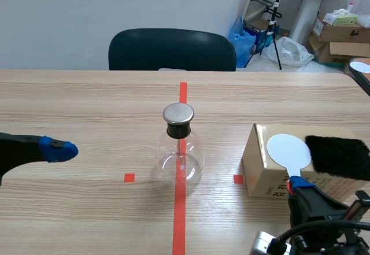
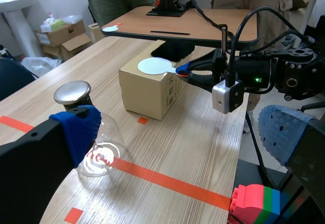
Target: Do the electroscope experiment
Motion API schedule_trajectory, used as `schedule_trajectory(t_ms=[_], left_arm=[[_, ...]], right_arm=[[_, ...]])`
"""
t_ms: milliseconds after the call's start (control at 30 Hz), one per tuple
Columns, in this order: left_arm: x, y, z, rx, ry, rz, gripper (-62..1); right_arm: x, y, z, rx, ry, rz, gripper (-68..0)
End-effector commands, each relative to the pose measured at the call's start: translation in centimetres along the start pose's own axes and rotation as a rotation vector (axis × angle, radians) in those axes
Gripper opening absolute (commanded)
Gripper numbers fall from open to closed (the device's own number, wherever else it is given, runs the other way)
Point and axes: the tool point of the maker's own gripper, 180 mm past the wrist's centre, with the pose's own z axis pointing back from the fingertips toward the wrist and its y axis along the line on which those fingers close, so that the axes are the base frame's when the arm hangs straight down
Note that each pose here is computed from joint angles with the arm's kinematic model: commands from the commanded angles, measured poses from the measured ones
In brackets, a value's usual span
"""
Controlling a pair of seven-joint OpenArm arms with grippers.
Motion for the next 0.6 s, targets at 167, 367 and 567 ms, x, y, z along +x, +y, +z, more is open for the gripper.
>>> schedule_trajectory(t_ms=[167, 367, 567], left_arm=[[0.44, -0.08, -0.1, 0.004, -0.025, 0.009, 1.4], [0.44, -0.08, -0.1, 0.004, -0.025, 0.009, 1.4], [0.47, -0.03, -0.12, 0.004, -0.027, 0.007, 1.4]], right_arm=[[-0.3, -1.63, -0.33, -0.075, 0.01, 0.023, -66.5], [-0.28, -1.63, -0.33, -0.075, 0.008, 0.023, -66.4], [0.03, -1.66, -0.4, -0.078, 0.004, 0.012, -62.0]])
